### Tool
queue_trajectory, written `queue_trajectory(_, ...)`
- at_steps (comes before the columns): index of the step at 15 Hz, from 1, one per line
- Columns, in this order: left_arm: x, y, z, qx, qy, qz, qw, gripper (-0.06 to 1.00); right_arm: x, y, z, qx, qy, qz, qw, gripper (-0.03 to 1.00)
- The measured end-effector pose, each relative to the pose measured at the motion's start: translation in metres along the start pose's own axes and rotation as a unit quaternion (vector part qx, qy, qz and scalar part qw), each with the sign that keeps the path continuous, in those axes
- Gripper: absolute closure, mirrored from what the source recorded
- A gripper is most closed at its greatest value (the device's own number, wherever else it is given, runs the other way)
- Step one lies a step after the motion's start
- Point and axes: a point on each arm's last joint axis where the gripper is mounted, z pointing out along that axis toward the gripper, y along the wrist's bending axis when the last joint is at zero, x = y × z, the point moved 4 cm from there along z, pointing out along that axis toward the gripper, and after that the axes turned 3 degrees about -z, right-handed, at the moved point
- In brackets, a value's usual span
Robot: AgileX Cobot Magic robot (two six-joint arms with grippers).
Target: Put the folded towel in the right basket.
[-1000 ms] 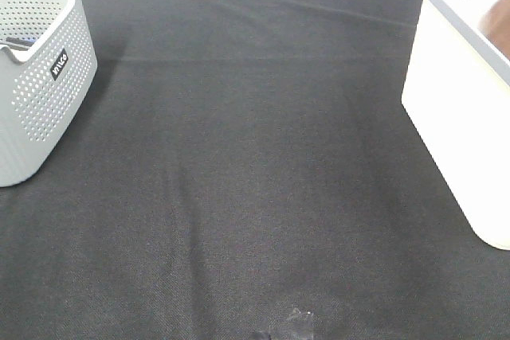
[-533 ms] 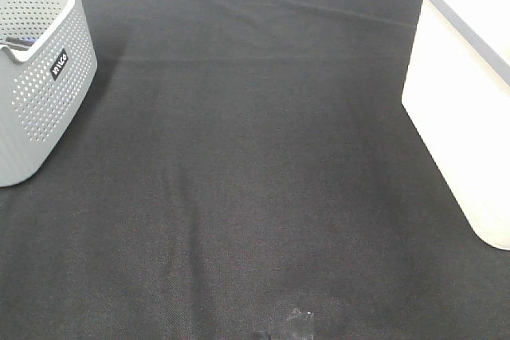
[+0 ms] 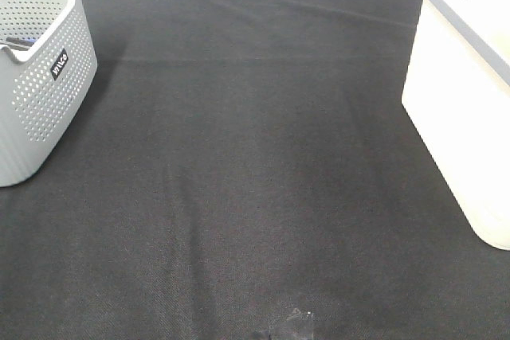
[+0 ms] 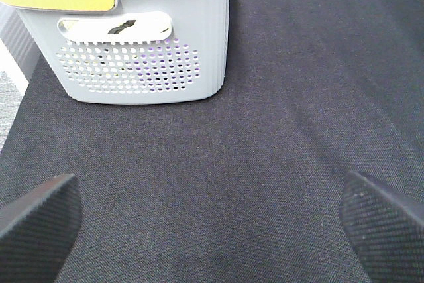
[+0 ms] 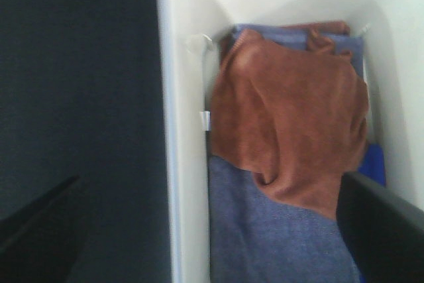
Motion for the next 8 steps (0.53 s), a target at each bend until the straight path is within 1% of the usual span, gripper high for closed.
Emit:
queue_trajectory(2,0.0,0.0,0.0,0.0,0.0,0.0,1.0,-0.05,0.008,0.017,-0.034,-0.001,-0.034,-0.011,0.999,0.0)
queue_trajectory(3,0.0,0.0,0.0,0.0,0.0,0.0,1.0,-0.05,0.021,0.019,-0.044,-0.003,-0.036,-0.006,0.999,0.0)
queue_trajectory(5,0.0,0.0,0.0,0.0,0.0,0.0,1.0,-0.05,0.055,0.018,-0.059,-0.003,-0.041,0.003,0.999,0.0)
queue_trajectory(8,0.0,0.0,0.0,0.0,0.0,0.0,1.0,-0.05,0.122,0.016,-0.075,-0.004,-0.062,0.003,0.998,0.0)
